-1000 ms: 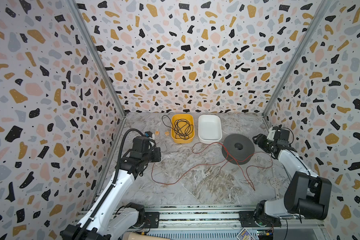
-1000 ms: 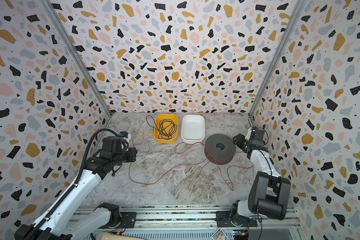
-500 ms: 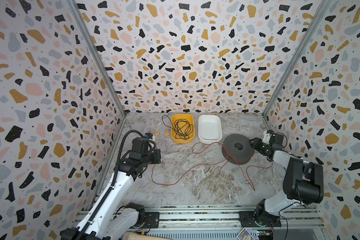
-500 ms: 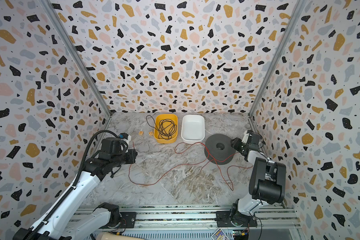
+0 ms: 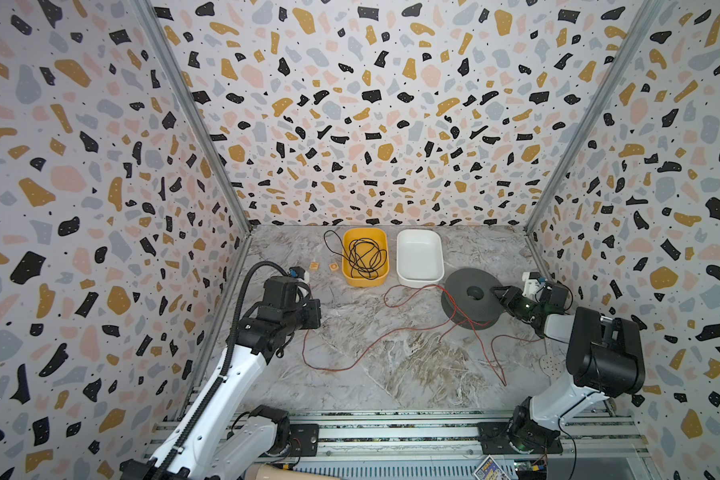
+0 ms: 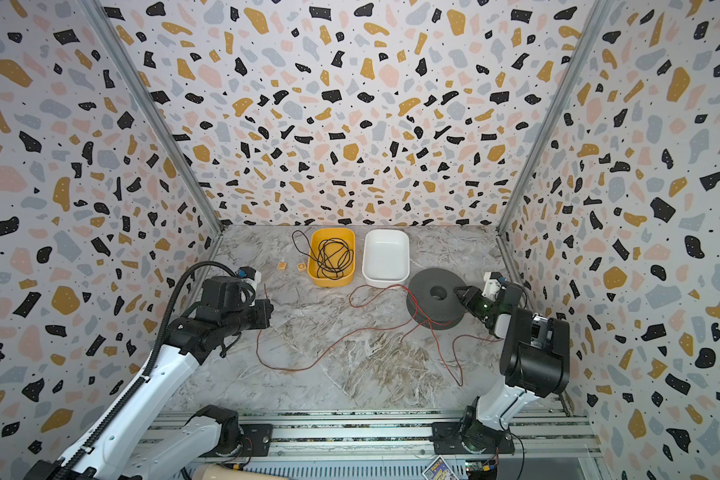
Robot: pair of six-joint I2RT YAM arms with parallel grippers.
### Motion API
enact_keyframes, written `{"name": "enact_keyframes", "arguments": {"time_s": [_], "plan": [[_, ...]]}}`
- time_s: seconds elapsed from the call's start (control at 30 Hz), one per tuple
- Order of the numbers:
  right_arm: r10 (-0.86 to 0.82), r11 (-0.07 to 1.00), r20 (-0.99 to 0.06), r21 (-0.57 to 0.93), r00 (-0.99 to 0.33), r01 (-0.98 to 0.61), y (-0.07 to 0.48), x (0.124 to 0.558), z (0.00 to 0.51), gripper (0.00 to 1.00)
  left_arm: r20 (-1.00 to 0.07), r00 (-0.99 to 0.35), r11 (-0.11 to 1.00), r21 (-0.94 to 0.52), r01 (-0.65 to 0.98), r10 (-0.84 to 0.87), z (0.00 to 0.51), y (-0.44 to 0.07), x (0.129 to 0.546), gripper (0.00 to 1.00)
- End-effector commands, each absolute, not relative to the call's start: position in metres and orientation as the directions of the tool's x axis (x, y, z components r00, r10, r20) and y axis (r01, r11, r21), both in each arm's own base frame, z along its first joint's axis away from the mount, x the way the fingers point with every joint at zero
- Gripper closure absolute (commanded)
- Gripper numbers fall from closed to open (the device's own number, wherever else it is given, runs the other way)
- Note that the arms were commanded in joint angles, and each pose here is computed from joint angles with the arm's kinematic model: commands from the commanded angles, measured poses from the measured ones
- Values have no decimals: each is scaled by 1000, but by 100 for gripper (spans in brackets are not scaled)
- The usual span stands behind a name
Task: Wrap the cables
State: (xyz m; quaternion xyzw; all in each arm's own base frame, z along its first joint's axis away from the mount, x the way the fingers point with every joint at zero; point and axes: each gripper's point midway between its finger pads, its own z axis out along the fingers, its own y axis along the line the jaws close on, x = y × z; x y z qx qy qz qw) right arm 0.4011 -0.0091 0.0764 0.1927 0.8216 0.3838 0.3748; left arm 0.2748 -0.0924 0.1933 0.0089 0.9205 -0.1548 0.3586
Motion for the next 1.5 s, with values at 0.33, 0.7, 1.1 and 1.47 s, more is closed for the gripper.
{"name": "enact_keyframes", "arguments": {"time_s": [0.33,0.7,1.1,1.47], "plan": [[594,657,-540,753,-596,-28,-10,399,124,96,-664,-742,936,-313,162,-93,189,-102,273,100],[481,817,-719,575,-502,-40,-5,405,218,100,-679,-729,918,-337,208,-84,194,-111,274,100],[282,908,-865,381,-415,-177,69,371,322,100,-699,-707,907,-361,216,-110,209,-114,279,100],[167,903,-893,309,-418,-300,201,327,337,100,-683,-721,910,-365,196,-119,202,-113,277,100]]}}
